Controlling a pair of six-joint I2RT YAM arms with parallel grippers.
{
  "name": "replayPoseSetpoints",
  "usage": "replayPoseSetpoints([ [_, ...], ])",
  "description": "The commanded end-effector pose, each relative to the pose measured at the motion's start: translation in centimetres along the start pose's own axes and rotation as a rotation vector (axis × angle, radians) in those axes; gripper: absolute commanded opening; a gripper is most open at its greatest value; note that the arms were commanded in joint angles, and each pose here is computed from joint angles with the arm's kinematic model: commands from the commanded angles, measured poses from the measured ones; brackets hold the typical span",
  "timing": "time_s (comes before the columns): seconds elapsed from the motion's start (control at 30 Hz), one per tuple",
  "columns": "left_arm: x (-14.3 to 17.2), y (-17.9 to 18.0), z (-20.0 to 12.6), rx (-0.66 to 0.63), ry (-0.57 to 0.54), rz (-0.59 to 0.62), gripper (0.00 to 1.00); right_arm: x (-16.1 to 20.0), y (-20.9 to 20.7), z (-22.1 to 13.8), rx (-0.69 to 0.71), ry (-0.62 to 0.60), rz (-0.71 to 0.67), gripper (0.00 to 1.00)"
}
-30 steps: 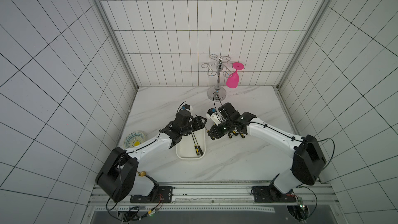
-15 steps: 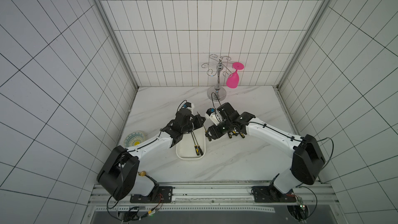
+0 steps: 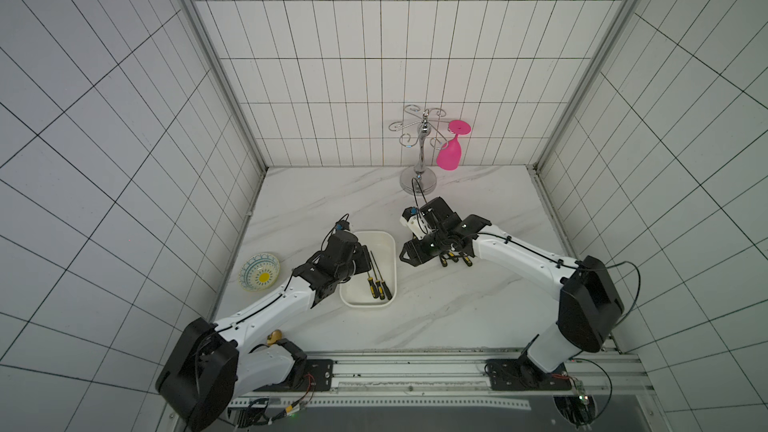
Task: Put the file tool into the storage box
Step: Place the file tool in the storage box, then pick up the file tool from the center of the board.
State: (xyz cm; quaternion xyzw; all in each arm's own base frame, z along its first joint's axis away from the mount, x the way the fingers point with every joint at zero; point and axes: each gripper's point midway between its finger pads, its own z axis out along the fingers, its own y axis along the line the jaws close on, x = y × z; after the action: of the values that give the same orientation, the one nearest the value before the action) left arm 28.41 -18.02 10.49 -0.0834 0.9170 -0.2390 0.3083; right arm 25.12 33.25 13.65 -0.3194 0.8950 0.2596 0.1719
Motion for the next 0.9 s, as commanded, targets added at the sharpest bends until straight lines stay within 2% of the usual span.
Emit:
replayPoseSetpoints([
  [0.0, 0.4, 1.4, 0.9, -0.07, 0.021, 0.041, 0.08, -2.1, -2.6, 0.4, 0.062, -0.046, 0.067, 0.57],
  [0.1, 0.3, 1.2, 1.6, -0.079, 0.039, 0.06, 0.25, -3.0, -4.7, 1.4, 0.116, -0.037, 0.086, 0.59],
  [0.17, -0.2, 0.7, 1.8, -0.075, 0.032, 0.072, 0.29, -3.3, -5.7, 2.2, 0.141, -0.019, 0.094, 0.59],
  [0.6, -0.6, 0.2, 2.1, -0.064, 0.032, 0.109, 0.32, -5.7, -10.9, 7.2, 0.332, 0.073, 0.016, 0.6],
  [0.87, -1.3, 0.2, 1.3, -0.067, -0.009, 0.109, 0.32, -3.1, -13.4, 9.8, 0.4, 0.187, 0.003, 0.58],
])
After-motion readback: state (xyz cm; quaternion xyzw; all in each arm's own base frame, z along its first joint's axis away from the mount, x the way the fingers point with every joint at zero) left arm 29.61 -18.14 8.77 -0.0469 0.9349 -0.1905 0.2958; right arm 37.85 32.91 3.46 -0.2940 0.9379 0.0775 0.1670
